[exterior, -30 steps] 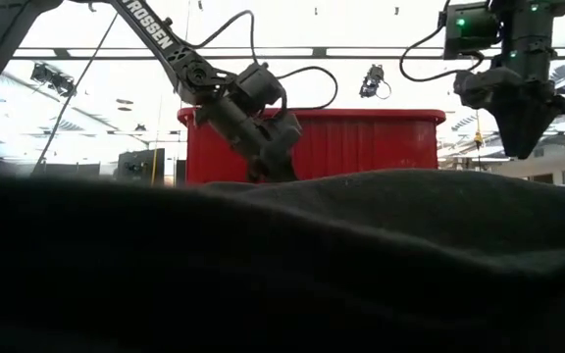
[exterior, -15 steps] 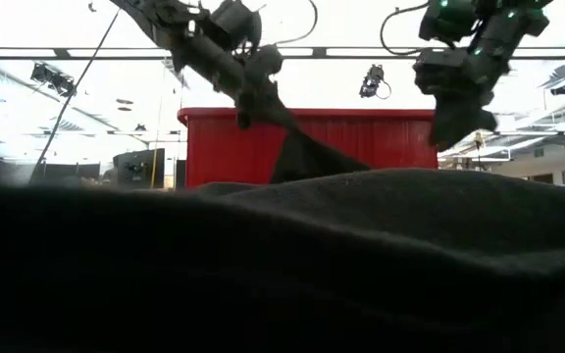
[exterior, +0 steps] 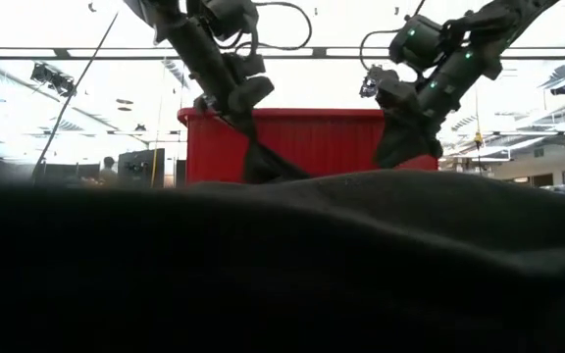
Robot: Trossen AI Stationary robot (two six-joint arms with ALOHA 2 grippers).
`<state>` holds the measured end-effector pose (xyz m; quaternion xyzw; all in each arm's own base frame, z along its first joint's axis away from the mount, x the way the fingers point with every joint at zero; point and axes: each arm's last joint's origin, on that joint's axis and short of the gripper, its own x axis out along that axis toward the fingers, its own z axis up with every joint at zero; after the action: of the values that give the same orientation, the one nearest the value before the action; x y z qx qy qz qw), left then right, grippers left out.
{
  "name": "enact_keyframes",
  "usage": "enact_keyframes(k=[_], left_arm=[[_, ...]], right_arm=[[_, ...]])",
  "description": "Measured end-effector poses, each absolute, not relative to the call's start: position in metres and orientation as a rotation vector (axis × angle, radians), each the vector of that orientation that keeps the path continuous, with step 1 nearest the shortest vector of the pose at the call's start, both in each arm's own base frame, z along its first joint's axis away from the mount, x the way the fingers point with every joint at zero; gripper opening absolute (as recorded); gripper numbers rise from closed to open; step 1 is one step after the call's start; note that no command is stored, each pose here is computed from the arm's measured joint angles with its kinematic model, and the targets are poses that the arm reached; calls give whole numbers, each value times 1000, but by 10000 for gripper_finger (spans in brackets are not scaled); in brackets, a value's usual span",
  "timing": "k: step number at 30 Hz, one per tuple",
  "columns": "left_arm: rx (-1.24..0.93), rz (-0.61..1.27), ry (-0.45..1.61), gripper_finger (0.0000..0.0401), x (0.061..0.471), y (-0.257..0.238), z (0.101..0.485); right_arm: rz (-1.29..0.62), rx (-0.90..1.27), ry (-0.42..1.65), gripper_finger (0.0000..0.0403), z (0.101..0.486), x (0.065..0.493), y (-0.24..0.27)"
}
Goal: Fold Laundry from Bin
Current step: Fold the black shirt
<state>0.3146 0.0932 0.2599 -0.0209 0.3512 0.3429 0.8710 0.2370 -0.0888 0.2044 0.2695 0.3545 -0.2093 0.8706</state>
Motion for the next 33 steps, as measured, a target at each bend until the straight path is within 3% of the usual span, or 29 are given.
enact_keyframes(k=[8,13,16,21,25,29,33], left_arm=[[99,641,643,0,316,64,282],[210,544,519,0,313,36,308],[188,639,538,0,302,32,312],[53,953,639,0,278,31,297],[-110,1107,699,0,264,37,267],[-267,1067,781,6,257,42,231],[-365,887,782,15,263,41,223]], right_arm=[[-484,639,816,140,184,244,-92],[-504,609,750,140,198,240,-88],[-490,580,708,140,209,236,-86],[-433,575,701,140,213,233,-89],[-493,616,737,140,205,234,-91],[-576,669,762,140,199,233,-92],[-497,678,758,140,203,236,-89]])
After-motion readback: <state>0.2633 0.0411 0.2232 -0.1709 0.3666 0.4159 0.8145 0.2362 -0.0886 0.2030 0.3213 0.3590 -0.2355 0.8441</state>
